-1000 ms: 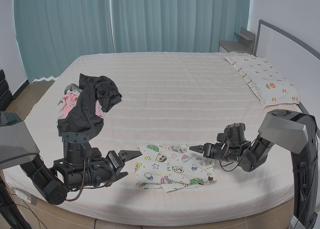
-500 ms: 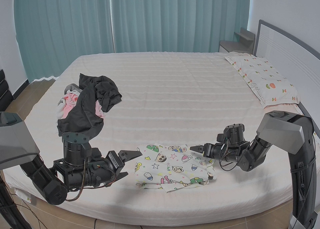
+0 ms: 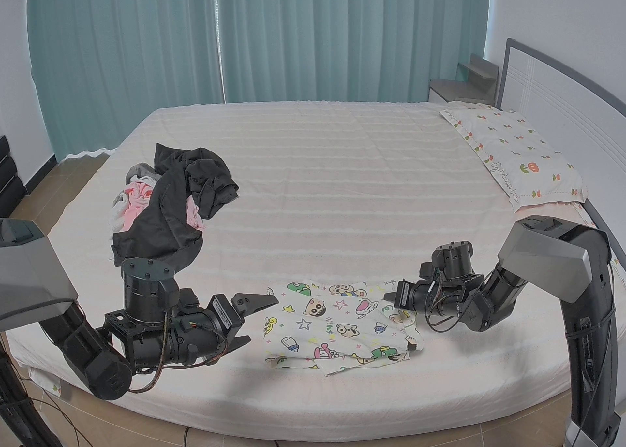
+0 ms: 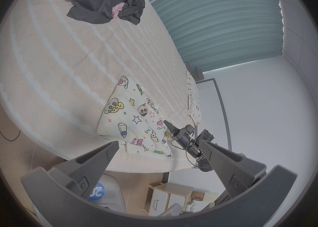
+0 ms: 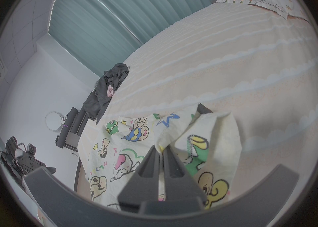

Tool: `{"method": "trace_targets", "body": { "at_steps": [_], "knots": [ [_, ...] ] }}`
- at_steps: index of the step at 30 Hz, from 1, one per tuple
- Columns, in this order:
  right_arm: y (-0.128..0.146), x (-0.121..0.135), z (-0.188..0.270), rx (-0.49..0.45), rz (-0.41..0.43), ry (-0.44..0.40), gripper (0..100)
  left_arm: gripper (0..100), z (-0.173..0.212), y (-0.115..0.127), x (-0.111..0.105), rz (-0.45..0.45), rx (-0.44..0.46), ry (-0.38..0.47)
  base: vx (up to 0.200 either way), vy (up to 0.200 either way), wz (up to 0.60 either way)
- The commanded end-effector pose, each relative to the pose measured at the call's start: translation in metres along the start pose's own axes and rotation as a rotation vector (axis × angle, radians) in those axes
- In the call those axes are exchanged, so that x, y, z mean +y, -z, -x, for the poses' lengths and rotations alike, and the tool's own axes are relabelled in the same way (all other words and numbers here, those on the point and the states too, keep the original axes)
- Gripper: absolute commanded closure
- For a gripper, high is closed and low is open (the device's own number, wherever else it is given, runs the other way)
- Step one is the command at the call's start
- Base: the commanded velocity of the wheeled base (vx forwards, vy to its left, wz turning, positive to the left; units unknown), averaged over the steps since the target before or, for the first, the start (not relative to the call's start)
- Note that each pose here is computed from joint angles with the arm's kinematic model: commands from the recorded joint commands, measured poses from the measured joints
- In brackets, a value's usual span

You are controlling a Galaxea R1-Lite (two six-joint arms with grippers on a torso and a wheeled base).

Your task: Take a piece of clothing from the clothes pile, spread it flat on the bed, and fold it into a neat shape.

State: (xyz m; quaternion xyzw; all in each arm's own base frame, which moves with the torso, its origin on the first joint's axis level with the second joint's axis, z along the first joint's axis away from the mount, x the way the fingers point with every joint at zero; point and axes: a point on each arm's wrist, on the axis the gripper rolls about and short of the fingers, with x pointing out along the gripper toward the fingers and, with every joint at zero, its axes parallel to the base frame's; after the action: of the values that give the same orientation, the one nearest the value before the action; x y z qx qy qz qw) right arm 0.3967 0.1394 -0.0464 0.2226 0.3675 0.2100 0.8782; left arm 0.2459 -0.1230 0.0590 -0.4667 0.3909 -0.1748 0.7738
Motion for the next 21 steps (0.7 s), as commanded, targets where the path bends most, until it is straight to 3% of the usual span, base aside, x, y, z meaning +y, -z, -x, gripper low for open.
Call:
{"method": "trace_targets", "body": {
  "at_steps": [1,7,21],
  "knots": [
    [-0.001,-0.001,0.001,-0.004,-0.001,0.004,100,0,0.0,0.0,0.001,0.001,0.001,-0.002,0.0,0.0,0.0],
    [-0.018,-0.005,0.016,-0.093,-0.009,0.014,100,0,-0.001,0.0,0.001,0.001,0.002,-0.004,0.0,0.0,0.0],
    [-0.032,-0.002,0.025,-0.13,-0.01,0.005,100,0,-0.002,0.001,0.002,-0.001,0.005,-0.007,0.0,0.0,0.0]
  ]
}}
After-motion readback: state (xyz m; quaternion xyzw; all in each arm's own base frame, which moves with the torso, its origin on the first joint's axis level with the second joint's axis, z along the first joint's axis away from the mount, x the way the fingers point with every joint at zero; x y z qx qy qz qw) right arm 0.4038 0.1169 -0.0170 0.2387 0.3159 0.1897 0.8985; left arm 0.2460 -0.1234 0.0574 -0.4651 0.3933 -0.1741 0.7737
